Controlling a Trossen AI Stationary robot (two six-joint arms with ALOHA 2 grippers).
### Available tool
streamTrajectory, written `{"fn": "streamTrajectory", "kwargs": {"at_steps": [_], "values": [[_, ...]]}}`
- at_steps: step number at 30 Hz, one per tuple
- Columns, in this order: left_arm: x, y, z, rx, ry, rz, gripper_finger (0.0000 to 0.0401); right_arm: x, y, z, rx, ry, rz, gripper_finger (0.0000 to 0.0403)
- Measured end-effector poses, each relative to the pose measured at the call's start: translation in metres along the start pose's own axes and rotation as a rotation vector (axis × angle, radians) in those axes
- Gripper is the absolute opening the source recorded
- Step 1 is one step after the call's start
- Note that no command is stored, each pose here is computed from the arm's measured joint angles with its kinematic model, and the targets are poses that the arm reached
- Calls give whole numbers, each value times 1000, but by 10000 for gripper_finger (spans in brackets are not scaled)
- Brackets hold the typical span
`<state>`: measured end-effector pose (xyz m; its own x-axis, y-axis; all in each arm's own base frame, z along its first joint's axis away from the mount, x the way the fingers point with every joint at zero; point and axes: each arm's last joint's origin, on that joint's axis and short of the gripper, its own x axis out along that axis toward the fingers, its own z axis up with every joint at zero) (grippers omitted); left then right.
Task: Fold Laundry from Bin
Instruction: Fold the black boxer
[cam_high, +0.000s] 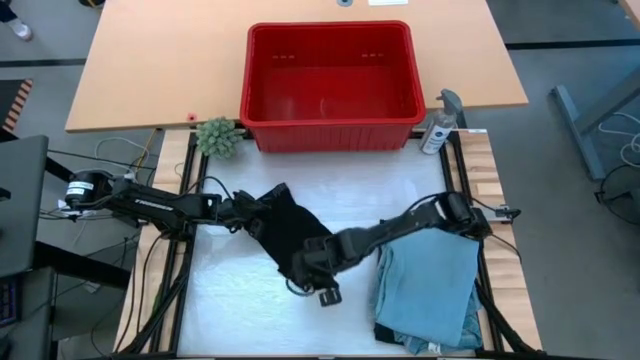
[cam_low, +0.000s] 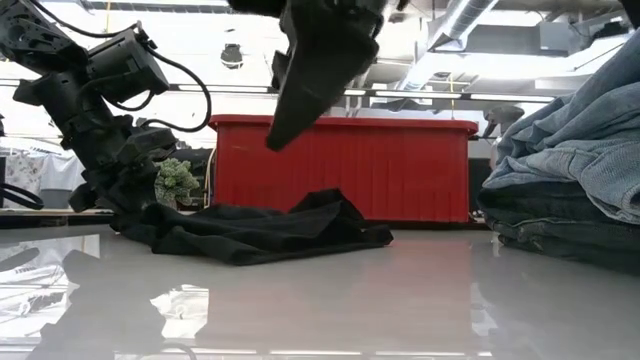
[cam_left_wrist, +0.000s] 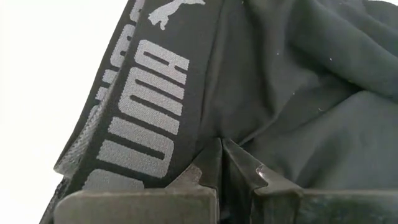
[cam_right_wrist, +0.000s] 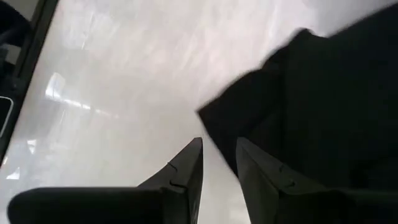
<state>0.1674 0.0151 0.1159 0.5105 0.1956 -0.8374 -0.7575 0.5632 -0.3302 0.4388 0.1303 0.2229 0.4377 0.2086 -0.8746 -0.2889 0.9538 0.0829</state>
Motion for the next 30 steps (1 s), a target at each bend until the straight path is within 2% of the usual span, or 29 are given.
{"fn": "streamTrajectory", "kwargs": {"at_steps": [2,6,14,16,24,30], "values": [[0,-1,0,11,-5,-7,0,4,8,1,-1,-29,-12,123],[0,-2,1,11,-13,-17,0,2,11,4,43,-62,-116,137],[0,-2,2,25,-28,-20,0,29,14,-8,148,20,-132,234],[0,-2,2,26,-32,-14,0,35,14,-10,181,31,-140,246],[0,-2,2,24,-39,-12,0,55,10,-17,202,68,-192,240],[0,-2,3,23,-42,-11,0,57,5,-18,222,79,-216,226]]}}
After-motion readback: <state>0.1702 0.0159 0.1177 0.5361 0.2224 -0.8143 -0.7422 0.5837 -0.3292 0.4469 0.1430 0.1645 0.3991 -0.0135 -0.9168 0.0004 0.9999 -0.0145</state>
